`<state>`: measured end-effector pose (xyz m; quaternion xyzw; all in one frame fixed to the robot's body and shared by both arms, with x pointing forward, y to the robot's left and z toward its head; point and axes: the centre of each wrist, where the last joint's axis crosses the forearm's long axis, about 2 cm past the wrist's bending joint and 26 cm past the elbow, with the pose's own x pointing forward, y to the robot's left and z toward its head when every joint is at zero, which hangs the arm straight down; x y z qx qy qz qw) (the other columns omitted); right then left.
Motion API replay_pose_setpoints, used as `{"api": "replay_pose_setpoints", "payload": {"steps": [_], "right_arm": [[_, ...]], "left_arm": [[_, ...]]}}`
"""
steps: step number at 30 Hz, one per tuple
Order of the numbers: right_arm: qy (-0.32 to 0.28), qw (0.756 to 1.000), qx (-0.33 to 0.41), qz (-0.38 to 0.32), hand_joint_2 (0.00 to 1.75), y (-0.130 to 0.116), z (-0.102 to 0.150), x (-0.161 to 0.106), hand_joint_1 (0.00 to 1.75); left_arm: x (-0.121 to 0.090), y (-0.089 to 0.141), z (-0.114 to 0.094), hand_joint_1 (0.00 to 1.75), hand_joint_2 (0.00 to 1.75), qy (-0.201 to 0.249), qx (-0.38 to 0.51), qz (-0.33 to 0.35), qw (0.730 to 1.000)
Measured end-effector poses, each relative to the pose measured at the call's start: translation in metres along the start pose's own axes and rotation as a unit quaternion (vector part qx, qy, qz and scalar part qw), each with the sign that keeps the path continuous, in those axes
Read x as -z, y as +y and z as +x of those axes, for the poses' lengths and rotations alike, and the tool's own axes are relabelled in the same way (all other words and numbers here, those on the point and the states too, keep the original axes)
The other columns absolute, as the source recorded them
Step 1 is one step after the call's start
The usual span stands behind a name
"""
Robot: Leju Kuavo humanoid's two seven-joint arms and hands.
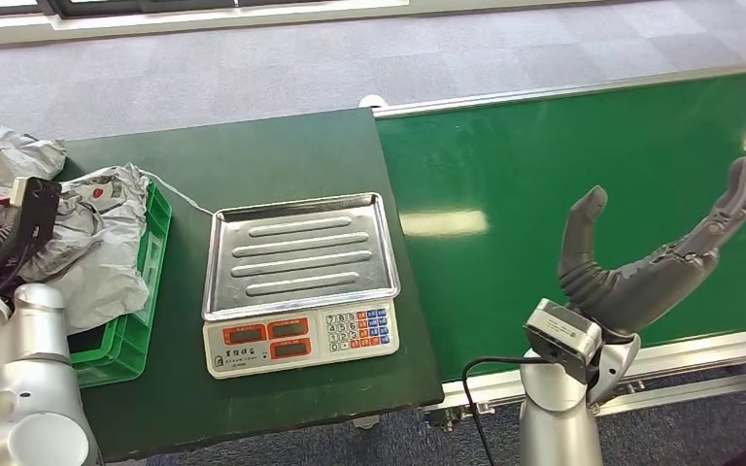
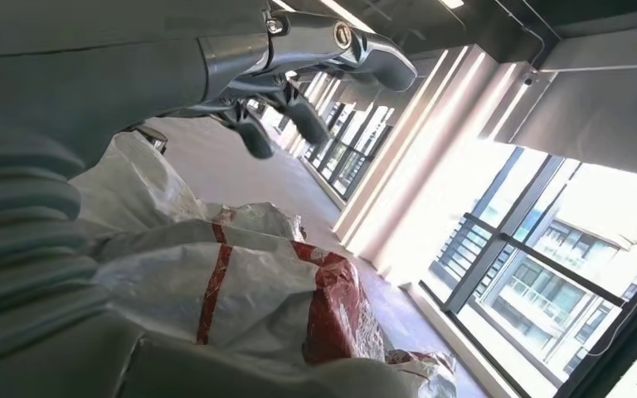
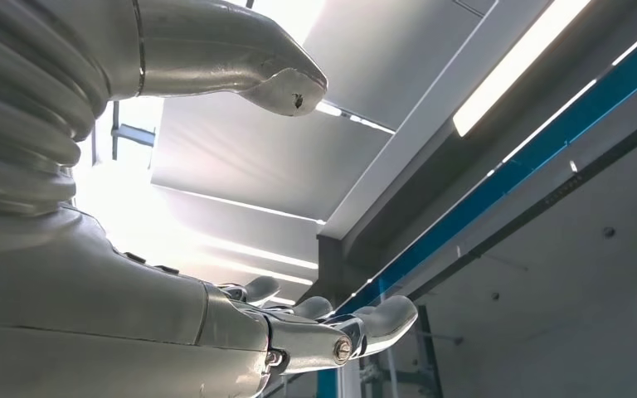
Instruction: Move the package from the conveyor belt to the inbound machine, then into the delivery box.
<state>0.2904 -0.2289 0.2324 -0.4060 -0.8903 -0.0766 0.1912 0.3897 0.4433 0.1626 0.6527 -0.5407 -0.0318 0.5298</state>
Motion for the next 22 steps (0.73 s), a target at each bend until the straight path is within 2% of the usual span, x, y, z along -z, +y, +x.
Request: {"api": "replay_pose_setpoints", "payload": {"steps": [10, 15, 17, 22], "right_arm": [[0.0, 1.0, 0.0, 0.0, 1.75, 0.0, 0.0, 0.0, 0.0], [0.0, 1.0, 0.0, 0.001, 1.75, 0.0, 0.0, 0.0, 0.0], [0.0, 1.0, -0.001, 0.002, 1.75, 0.0, 0.0, 0.0, 0.0], [0.003, 1.0, -0.001, 0.007, 1.75, 0.002, -0.001, -0.003, 0.0]], "left_arm": [[-0.003, 0.009, -0.008, 0.0, 0.0, 0.018, -0.04, 0.046, 0.998], [-0.004, 0.014, -0.011, 0.0, 0.0, -0.024, -0.072, 0.085, 0.993], [-0.006, 0.015, -0.012, 0.0, 0.0, -0.024, -0.108, 0.118, 0.987], [-0.012, 0.025, -0.001, 0.0, 0.0, 0.034, -0.246, 0.224, 0.943]]}}
